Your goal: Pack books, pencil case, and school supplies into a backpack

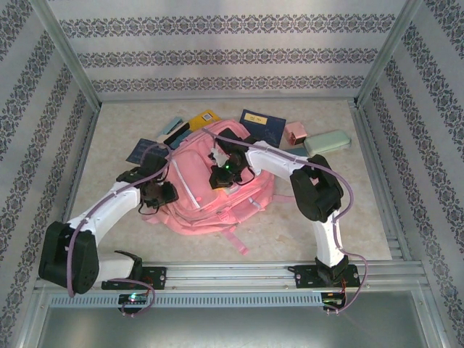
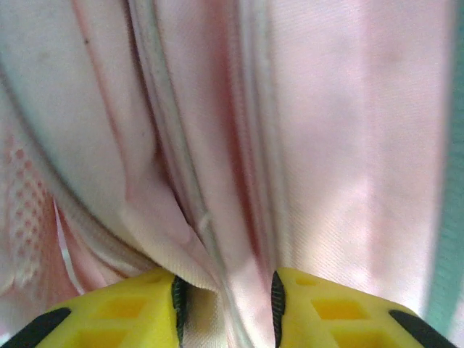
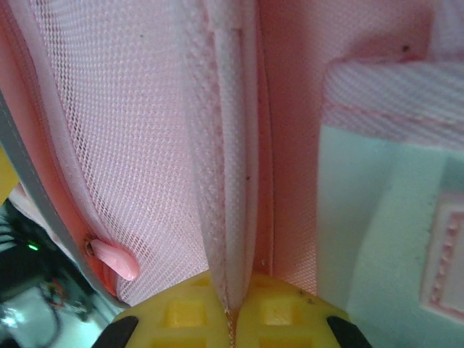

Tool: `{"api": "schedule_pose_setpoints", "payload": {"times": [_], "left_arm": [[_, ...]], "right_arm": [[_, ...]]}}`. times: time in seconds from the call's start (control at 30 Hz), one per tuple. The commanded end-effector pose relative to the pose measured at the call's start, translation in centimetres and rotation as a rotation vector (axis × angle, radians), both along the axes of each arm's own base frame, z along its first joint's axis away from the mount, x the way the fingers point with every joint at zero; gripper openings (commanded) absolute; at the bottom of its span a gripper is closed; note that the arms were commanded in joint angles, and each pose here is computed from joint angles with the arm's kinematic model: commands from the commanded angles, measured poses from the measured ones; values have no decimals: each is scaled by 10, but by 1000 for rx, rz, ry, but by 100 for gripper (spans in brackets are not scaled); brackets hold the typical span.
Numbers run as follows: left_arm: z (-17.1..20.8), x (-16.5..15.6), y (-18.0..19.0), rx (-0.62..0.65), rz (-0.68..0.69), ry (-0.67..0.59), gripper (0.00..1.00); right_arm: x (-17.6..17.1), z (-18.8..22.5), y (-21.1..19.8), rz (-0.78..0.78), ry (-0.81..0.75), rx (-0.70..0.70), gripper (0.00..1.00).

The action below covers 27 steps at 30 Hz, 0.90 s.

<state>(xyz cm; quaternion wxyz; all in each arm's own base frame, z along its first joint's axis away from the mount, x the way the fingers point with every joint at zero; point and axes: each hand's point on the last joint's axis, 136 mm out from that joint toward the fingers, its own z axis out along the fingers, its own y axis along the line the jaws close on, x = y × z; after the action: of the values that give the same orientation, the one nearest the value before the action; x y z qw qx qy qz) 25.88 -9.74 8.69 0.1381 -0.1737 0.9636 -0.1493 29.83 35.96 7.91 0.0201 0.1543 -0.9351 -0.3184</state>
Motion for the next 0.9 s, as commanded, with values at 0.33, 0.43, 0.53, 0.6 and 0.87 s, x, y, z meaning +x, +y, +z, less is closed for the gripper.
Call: {"api": "schedule_pose_setpoints", "payload": {"times": [0.33,0.43,0.53,0.6,0.87], "left_arm": [[95,-53,-22,-65,-247,-192,50],[89,-69,-35,-71,-345,-198,50],[84,-75,-48,-70,-417,-243,49],[80,-73,-55,-80,-431,-274,48],[71,-49,-78,-32,-481,-460,44]], "right_arm": [[76,131,12,-525,118,294,0],[84,145,15,-578,192,325,0],[88,157,21,-578,236,355,0],[88,162,22,-578,242,352,0],[86,172,23,-587,286,383,0]]}}
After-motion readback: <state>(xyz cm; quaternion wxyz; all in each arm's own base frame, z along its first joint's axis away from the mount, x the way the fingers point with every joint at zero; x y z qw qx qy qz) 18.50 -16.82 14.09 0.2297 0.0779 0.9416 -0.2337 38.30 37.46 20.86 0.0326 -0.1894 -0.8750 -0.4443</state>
